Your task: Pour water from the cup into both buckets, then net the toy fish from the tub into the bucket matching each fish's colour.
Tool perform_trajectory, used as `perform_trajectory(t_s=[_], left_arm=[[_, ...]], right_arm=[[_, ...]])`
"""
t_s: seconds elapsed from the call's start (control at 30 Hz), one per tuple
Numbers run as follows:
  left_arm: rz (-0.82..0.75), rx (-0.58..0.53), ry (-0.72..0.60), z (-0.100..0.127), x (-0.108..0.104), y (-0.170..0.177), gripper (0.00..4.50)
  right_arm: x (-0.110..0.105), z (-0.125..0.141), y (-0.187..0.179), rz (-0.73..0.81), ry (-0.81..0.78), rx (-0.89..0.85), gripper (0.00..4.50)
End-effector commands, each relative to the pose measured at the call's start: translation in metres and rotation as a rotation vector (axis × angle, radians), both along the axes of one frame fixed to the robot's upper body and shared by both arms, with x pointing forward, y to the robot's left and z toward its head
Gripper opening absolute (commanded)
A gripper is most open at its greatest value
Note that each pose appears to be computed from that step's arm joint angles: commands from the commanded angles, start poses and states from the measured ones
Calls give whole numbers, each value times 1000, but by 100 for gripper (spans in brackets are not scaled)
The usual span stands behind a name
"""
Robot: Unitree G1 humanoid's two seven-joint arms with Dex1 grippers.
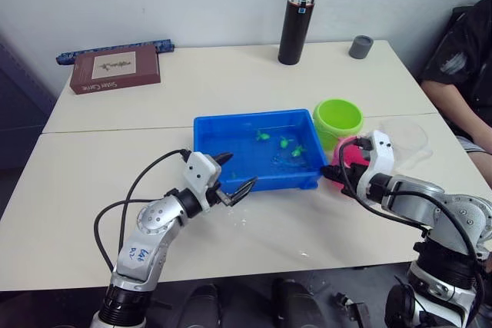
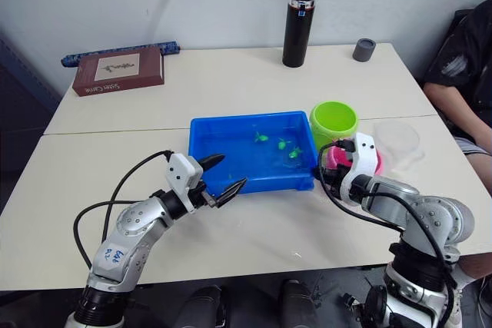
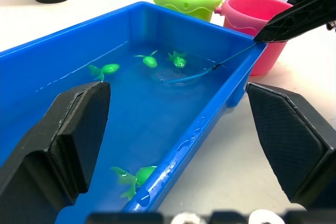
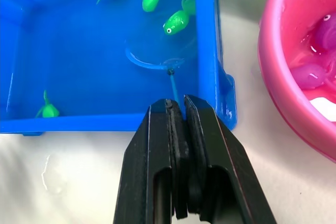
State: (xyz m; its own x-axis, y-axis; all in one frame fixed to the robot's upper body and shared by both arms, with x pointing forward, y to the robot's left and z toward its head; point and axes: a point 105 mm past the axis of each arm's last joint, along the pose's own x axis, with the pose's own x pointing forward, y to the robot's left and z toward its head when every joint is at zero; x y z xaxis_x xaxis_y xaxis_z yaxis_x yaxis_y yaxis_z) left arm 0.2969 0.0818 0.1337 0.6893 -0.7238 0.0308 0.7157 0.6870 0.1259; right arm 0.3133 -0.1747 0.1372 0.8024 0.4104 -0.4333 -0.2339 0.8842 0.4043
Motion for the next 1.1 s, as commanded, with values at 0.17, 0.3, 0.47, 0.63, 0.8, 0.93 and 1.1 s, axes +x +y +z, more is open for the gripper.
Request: perform_trajectory(t_s=[0.17, 0.3, 0.47, 0.63, 0.8, 0.93, 1.1], left_arm=[[-25, -8, -41, 9, -3, -5, 445], [-25, -7, -40, 9, -3, -5, 445], [-27, -7, -40, 9, -3, -5, 445], [-28, -6, -39, 8, -3, -4, 445], [-31, -7, -40, 9, -3, -4, 445], [-32, -6, -40, 9, -3, -4, 445], [-37, -3, -43, 10, -4, -3, 445]], right_arm=[[3, 13, -2, -11, -105, -76, 0], [1, 17, 2, 9, -149, -109, 0], [-8, 20, 10, 61, -201, -155, 0], [-23, 24, 19, 123, -252, -206, 0], [-34, 29, 25, 162, -291, -245, 0], [-35, 36, 26, 166, -327, -260, 0], [-32, 53, 22, 147, -409, -283, 0]])
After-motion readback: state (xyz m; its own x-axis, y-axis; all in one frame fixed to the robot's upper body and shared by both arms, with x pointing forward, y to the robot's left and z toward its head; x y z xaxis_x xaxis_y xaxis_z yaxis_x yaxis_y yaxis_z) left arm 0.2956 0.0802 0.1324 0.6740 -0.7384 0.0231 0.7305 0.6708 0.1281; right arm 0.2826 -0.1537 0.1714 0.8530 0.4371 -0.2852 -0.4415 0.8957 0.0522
